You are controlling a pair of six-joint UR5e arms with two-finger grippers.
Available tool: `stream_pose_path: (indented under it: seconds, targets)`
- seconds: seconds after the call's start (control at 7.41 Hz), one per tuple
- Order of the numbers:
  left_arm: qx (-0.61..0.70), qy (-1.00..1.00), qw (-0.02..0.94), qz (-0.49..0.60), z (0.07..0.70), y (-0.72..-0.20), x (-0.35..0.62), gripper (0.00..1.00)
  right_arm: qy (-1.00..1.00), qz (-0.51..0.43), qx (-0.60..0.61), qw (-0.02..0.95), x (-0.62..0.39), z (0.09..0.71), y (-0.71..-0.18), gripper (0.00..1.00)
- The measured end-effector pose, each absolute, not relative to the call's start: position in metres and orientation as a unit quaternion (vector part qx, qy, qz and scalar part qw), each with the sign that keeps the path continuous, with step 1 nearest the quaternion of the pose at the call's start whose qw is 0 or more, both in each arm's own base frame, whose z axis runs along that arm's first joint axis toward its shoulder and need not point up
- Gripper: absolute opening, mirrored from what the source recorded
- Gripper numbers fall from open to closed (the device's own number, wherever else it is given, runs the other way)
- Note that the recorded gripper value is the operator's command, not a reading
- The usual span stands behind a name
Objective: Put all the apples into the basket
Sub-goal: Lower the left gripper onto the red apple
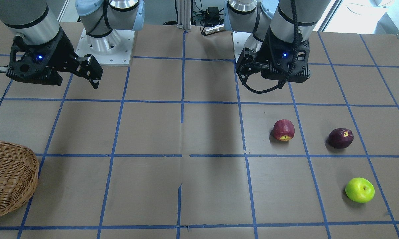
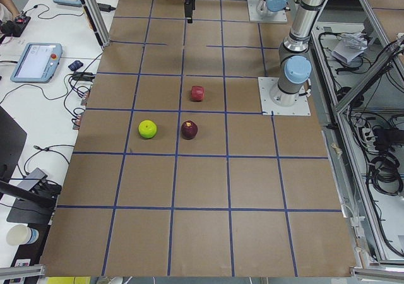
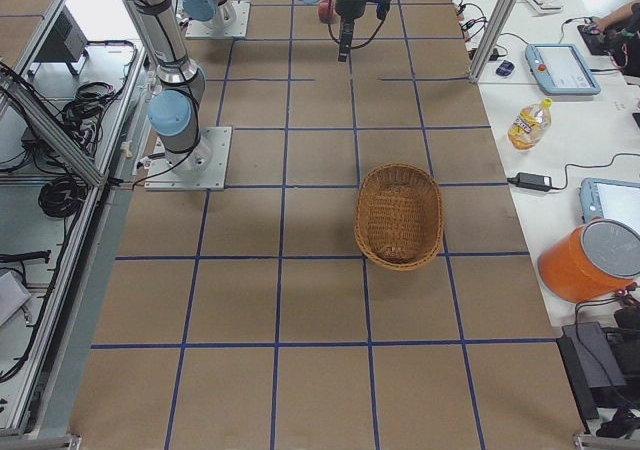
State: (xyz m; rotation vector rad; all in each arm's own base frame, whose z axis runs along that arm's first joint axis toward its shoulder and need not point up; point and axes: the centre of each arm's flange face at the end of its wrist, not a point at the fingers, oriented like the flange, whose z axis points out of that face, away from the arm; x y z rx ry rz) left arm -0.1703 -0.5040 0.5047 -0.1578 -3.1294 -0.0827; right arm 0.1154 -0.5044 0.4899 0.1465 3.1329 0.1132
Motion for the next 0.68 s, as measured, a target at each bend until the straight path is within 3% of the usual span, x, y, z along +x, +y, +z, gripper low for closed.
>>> stream_pose_path:
  seconds: [0.68]
  targets:
    - [-0.055,-0.998,0.003,-0.040,0.491,-0.504,-0.162,1.00,0.998,0.036,0.048,0.002,0.115,0.490,-0.504,1.00]
